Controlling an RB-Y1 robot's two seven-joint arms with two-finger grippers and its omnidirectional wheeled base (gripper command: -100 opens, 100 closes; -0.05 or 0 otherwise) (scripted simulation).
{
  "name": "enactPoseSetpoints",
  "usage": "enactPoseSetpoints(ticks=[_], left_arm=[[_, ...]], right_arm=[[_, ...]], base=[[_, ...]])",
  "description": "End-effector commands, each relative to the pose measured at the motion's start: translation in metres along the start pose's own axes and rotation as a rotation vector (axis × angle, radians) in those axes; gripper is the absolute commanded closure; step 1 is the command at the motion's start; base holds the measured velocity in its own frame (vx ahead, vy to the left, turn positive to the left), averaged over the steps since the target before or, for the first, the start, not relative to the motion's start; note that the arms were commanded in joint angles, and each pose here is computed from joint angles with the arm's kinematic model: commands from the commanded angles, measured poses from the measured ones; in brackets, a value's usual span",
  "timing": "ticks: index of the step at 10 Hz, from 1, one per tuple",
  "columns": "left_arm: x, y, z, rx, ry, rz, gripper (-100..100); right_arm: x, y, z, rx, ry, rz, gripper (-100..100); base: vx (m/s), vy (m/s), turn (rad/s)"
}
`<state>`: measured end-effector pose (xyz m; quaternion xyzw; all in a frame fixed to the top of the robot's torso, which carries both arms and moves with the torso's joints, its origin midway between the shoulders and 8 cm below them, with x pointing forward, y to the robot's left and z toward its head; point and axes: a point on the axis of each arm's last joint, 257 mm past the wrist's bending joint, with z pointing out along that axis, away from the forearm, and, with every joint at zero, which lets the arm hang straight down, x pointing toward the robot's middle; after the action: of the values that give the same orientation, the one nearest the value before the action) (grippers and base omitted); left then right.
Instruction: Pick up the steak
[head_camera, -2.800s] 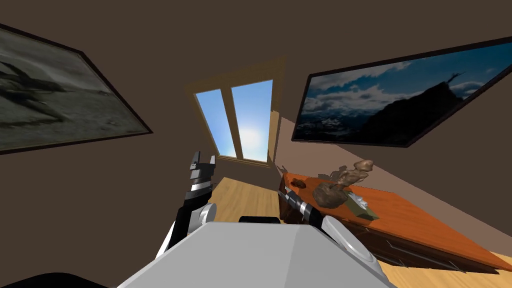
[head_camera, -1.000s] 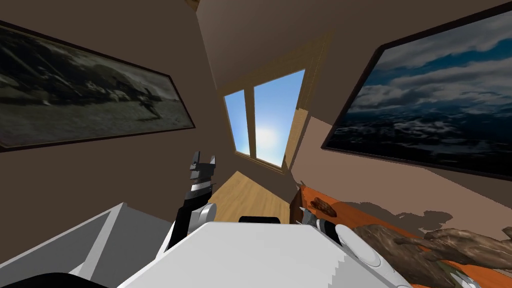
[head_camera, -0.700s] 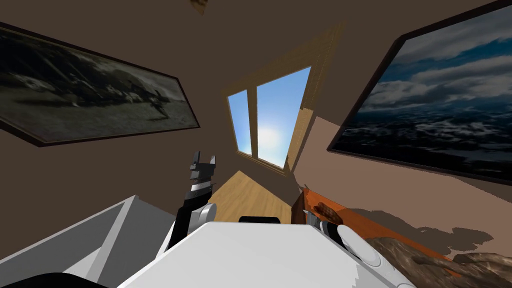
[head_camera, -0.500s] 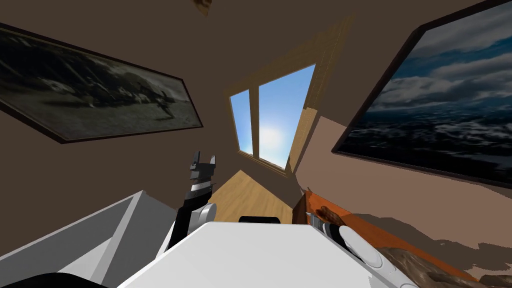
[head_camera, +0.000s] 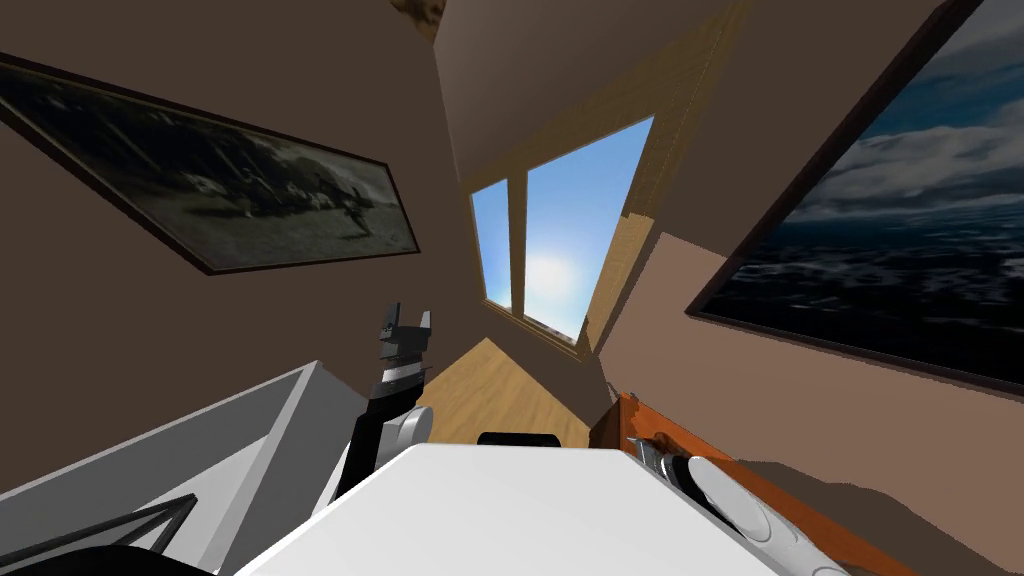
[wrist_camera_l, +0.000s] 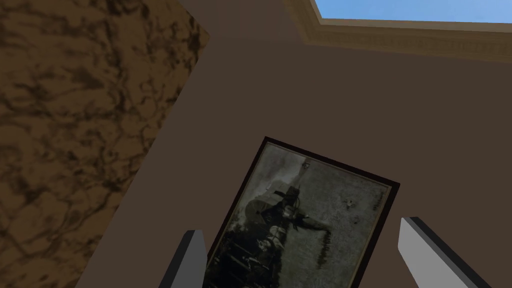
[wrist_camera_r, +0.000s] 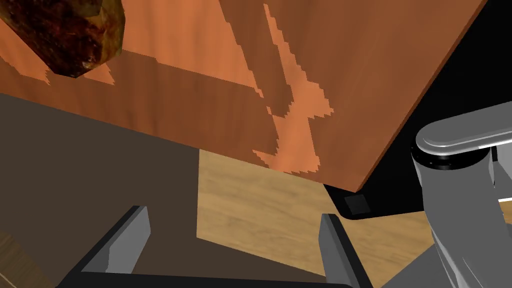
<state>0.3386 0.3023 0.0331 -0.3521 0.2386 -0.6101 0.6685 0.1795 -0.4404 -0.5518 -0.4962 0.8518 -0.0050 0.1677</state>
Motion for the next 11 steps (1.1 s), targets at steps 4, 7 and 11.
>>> enactPoseSetpoints(ticks=[4, 7, 11], left_arm=[[0.000, 0.000, 0.000, 0.000, 0.000, 0.000, 0], [0.000, 0.000, 0.000, 0.000, 0.000, 0.000, 0], [0.000, 0.000, 0.000, 0.000, 0.000, 0.000, 0]], right_arm=[[0.055, -0.002, -0.010, -0.034, 0.142, -0.118, -100], [0.088, -0.003, -0.019, -0.062, 0.229, -0.191, -100], [0.091, 0.009, -0.013, -0.063, 0.237, -0.192, -100]], base=[[0.017, -0.067, 0.183], [-0.002, -0.056, 0.147], [0.005, -0.030, 0.043]])
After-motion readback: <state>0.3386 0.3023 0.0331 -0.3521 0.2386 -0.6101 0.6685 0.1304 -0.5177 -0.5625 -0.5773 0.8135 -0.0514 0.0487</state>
